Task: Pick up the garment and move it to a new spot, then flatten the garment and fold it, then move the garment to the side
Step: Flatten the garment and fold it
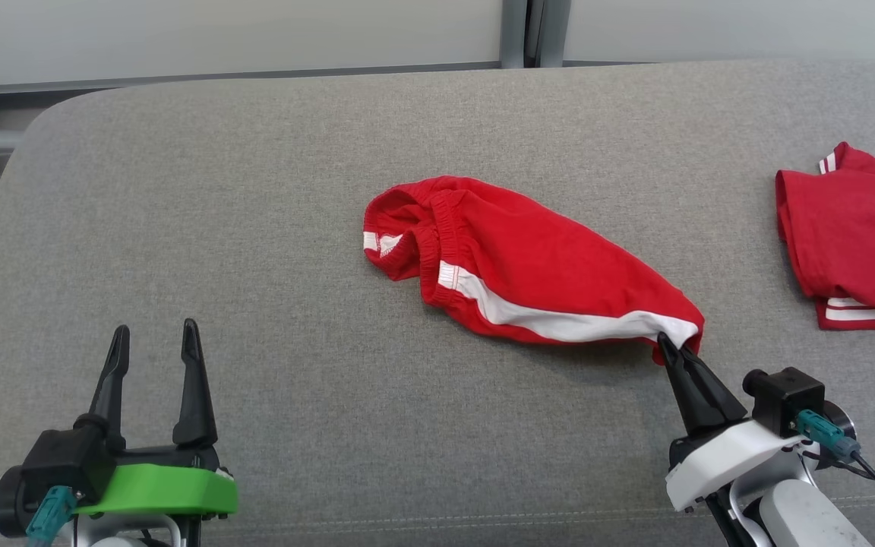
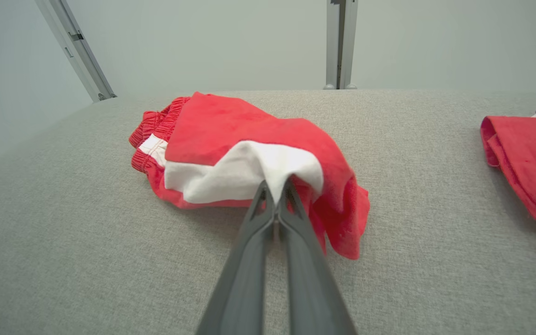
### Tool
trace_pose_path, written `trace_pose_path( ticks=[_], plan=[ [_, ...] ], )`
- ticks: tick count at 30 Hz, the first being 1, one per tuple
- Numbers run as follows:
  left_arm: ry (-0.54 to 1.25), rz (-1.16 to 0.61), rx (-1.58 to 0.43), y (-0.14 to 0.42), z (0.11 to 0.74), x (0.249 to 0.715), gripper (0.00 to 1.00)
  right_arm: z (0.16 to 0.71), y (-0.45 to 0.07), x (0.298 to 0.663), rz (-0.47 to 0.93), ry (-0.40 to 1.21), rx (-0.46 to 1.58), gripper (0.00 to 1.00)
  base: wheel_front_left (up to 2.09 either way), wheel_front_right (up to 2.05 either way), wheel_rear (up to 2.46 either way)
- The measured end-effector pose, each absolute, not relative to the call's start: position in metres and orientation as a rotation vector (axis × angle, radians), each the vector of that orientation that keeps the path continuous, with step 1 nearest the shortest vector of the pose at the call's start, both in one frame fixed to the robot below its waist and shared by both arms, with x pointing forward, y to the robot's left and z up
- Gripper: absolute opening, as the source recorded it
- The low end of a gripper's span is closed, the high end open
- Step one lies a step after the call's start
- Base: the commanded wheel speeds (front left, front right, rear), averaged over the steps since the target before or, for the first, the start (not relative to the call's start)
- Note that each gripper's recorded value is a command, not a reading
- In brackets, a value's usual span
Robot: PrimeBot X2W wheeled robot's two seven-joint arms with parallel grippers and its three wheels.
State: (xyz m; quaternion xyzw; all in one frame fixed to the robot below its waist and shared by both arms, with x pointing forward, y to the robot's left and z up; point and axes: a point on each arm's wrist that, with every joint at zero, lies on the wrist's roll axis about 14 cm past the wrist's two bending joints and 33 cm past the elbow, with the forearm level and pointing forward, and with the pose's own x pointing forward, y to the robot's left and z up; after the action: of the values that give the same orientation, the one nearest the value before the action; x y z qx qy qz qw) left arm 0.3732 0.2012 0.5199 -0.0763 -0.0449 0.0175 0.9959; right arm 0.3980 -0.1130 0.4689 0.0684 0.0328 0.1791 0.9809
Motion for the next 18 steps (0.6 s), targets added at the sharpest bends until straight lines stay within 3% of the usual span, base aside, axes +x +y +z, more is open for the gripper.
trace_pose_path(
  ticks=[9,18],
  plan=[
    [-0.067,-0.019,-0.169,0.189,0.511,0.374,1.0,0.464,-0.113,0.399,0.36,0.079,0.139,0.0,0.0,0.0,0.0],
    [0.108,-0.395,-0.237,0.089,0.486,0.391,1.0,0.46,-0.108,0.409,0.374,0.087,0.139,0.0,0.0,0.0,0.0]
  ],
)
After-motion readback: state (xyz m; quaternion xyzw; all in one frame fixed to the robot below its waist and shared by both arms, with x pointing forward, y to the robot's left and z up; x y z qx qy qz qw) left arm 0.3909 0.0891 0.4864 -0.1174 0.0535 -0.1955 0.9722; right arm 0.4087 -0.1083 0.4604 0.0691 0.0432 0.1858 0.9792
